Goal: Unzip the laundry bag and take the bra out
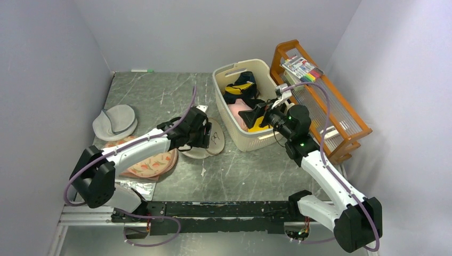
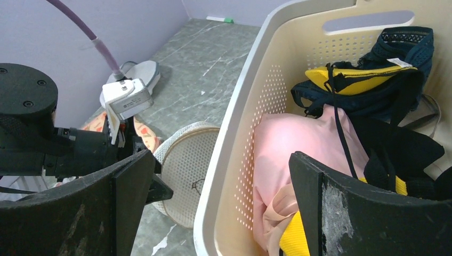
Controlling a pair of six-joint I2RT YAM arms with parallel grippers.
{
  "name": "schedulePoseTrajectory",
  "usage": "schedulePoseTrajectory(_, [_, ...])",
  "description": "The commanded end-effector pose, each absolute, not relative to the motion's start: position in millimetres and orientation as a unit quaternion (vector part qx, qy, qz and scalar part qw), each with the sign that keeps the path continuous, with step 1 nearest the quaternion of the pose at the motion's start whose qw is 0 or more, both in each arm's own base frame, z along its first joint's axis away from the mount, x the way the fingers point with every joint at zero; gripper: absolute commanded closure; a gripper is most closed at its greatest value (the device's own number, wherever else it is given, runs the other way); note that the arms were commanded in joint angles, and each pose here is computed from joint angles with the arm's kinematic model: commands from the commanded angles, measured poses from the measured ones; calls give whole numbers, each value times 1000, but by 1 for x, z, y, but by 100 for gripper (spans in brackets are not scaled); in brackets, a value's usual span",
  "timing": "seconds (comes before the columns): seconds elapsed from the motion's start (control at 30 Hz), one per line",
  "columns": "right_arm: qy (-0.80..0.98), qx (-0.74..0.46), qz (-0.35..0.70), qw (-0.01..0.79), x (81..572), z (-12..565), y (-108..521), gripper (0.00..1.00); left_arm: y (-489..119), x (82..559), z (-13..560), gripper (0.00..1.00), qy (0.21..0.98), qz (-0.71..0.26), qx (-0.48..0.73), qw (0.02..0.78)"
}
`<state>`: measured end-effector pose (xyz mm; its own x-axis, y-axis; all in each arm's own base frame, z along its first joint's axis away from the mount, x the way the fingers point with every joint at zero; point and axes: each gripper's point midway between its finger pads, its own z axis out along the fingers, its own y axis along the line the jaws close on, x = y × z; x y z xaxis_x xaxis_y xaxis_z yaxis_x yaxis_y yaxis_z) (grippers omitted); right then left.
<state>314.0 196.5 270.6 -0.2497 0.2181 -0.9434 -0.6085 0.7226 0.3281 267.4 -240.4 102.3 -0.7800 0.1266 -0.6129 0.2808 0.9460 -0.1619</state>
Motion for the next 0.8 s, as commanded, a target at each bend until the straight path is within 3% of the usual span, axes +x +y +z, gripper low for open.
schedulePoseTrajectory(0.0, [696,-150,343,613,311,280,194,0,-247,277,114,32,931,-123,101,328])
schedulePoseTrajectory(0.2, [700,-154,329,614,310,279,190,0,-261,279,114,42,930,-146,103,320])
schedulePoseTrajectory(0.4, [703,-163,330,608,307,275,192,0,-263,281,117,61,933,-148,102,311])
schedulePoseTrajectory(0.53, [707,-171,334,599,306,271,194,0,-264,283,138,72,924,-189,89,321])
schedulePoseTrajectory(0.67, [702,-194,355,586,301,270,204,0,-255,288,160,92,910,-247,61,327])
schedulePoseTrajectory(0.77, [694,-235,380,564,292,264,219,0,-248,289,177,93,890,-317,47,324])
